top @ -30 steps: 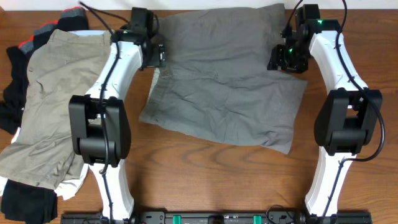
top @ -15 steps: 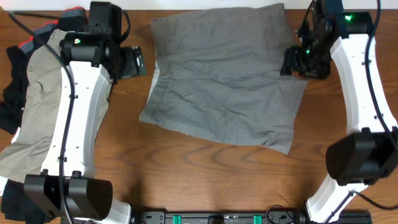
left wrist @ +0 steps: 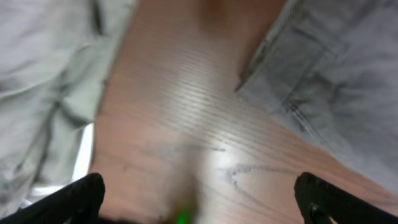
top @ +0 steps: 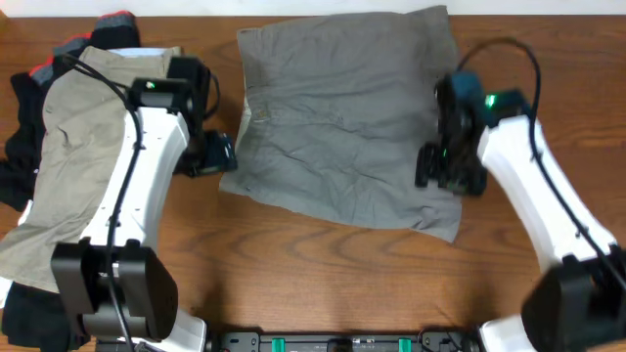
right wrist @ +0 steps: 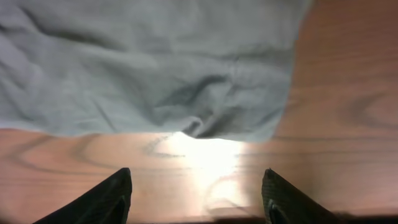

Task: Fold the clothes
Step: 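Move both grippers to the shorts' bottom corners and grasp them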

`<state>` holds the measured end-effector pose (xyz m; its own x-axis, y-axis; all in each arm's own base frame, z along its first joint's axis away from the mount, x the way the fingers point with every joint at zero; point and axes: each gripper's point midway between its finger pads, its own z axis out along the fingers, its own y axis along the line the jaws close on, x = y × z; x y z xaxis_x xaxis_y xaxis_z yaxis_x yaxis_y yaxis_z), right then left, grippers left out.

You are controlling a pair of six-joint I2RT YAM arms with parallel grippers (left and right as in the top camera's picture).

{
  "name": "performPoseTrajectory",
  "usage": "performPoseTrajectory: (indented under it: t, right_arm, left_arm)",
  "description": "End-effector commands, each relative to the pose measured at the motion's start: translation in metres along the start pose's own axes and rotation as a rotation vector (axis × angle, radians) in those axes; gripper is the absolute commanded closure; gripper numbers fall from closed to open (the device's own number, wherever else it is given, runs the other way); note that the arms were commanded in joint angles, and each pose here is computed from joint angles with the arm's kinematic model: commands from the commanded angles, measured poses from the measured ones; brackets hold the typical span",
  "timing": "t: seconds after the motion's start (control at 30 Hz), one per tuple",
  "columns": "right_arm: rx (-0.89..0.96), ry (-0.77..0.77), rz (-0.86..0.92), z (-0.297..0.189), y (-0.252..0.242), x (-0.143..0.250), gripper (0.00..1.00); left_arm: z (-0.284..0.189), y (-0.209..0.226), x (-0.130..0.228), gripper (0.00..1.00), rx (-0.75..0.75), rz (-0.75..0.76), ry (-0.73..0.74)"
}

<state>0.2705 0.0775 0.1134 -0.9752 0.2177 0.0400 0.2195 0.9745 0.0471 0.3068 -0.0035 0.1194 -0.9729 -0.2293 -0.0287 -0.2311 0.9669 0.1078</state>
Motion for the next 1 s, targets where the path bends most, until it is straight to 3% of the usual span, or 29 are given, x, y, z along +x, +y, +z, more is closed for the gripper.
performPoseTrajectory:
  t: [0.0,0.17,0.4,0.97]
  right_arm:
    - [-0.045,-0.009,0.073,0.01,0.002,0.024,0.33]
    - [-0.096,0.009,0.069,0.041,0.007,0.042,0.33]
    - [-0.047,-0.053,0.142,0.074,-0.007,0.036,0.35]
    - [-0.004,-0.103,0.177,0.078,-0.02,0.026,0.33]
  left_arm:
    - [0.021,-0.017,0.011,0.01,0.097,0.131,0.037]
    - [0.042,-0.027,-0.003,0.01,0.138,0.134,-0.037]
    - [0.066,-0.044,-0.011,0.01,0.208,0.183,-0.095]
    - [0.109,-0.066,0.0,0.02,0.302,0.247,-0.149]
